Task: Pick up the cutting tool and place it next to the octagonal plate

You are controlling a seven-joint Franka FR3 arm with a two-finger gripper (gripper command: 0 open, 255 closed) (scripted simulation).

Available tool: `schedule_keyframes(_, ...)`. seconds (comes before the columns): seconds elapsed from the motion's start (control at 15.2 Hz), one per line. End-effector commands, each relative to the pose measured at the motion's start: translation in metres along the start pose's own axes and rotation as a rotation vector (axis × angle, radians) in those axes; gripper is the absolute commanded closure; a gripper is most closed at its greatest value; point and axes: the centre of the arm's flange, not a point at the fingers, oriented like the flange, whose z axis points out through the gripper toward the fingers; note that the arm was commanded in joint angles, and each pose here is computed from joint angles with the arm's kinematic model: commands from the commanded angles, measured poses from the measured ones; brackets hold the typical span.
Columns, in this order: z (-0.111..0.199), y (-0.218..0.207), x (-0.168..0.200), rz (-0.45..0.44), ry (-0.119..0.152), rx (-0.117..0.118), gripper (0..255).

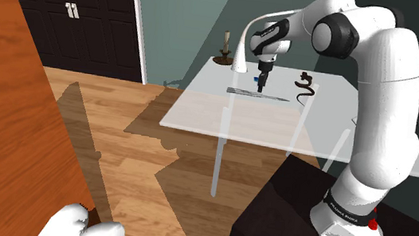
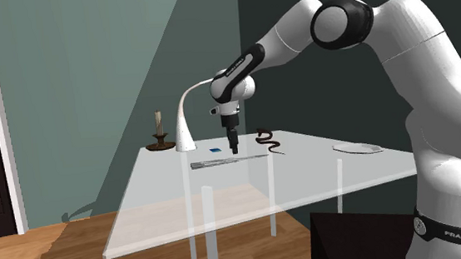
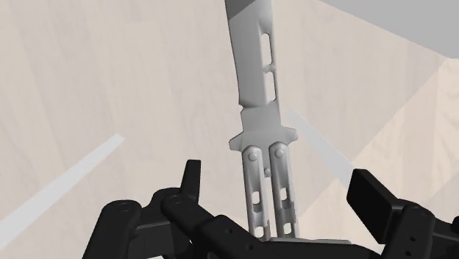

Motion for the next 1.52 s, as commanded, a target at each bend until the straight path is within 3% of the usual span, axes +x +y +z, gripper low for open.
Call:
schedule_keyframes(0.0, 0.010, 0.001, 0.001, -0.002, 0.000, -0.001, 0)
schedule_keyframes(0.26, 0.035, 0.001, 0.001, -0.002, 0.000, -0.001, 0)
schedule_keyframes(0.79, 0.035, 0.001, 0.001, -0.002, 0.000, -0.001, 0)
schedule_keyframes(0.86, 0.035, 0.001, 0.001, -0.002, 0.000, -0.001, 255)
schedule_keyframes(1.45, 0.035, 0.001, 0.001, -0.002, 0.000, -0.001, 255)
